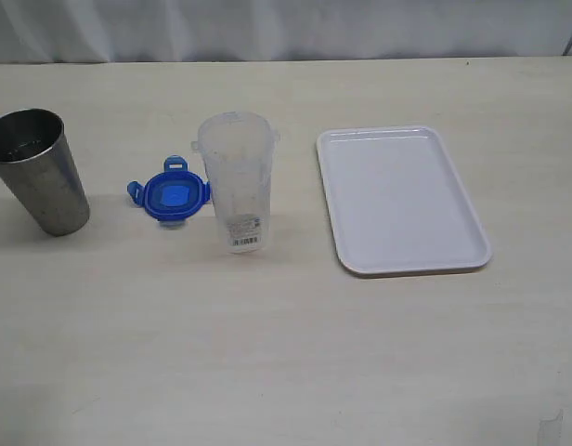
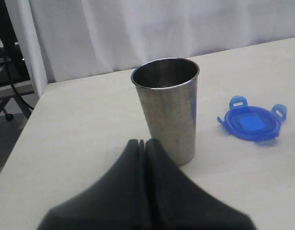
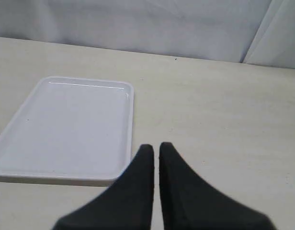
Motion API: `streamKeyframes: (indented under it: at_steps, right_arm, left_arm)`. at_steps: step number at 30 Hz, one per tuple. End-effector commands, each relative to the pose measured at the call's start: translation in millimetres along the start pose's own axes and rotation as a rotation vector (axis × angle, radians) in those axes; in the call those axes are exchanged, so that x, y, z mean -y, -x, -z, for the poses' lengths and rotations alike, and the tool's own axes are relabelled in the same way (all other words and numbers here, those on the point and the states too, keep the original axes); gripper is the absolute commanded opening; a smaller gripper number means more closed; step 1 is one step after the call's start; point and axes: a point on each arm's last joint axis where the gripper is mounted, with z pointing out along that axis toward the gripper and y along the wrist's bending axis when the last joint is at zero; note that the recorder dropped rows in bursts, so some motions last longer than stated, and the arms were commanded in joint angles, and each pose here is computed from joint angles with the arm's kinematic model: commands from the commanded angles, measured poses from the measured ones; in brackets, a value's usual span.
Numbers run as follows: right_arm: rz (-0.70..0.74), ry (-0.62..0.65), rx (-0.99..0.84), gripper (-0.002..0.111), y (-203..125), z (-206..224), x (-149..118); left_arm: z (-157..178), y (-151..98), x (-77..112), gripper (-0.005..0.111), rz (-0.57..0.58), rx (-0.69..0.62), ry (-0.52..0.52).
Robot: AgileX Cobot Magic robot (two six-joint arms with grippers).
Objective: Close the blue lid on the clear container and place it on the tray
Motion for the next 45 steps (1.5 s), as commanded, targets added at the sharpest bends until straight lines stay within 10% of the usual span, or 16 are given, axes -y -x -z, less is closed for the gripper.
streamKeyframes:
  at_steps: [1, 13, 21, 25, 38, 41, 45]
  right_arm:
    - [0.004, -0.004, 0.002, 0.004, 0, 0, 0]
    - [0.004, -0.004, 0.002, 0.004, 0, 0, 0]
    - [0.004, -0.004, 0.002, 0.004, 0, 0, 0]
    - [0.004, -0.004, 0.002, 0.004, 0, 0, 0]
    - [0.004, -0.004, 0.002, 0.004, 0, 0, 0]
    - [0.004, -0.004, 0.002, 0.004, 0, 0, 0]
    - [0.004, -0.004, 0.002, 0.004, 0, 0, 0]
  left_arm:
    - [0, 1, -1.6, 0.000, -0.047, 0.012, 0.020]
    - [1, 13, -3.6, 0.000, -0.162, 0.144, 0.054]
    - [18, 54, -4.8, 0.000, -0.023, 0.645, 0.067]
    - [29, 66, -5.5, 0.000, 0.242, 0.826, -0.035]
    - [27, 72, 1.1, 0.000, 0.377, 0.849, -0.191]
    - [11, 82, -0.1, 0.020, 0.366, 0.746, -0.187]
    - [-26, 91, 3.0, 0.086, 0.297, 0.571, -0.204]
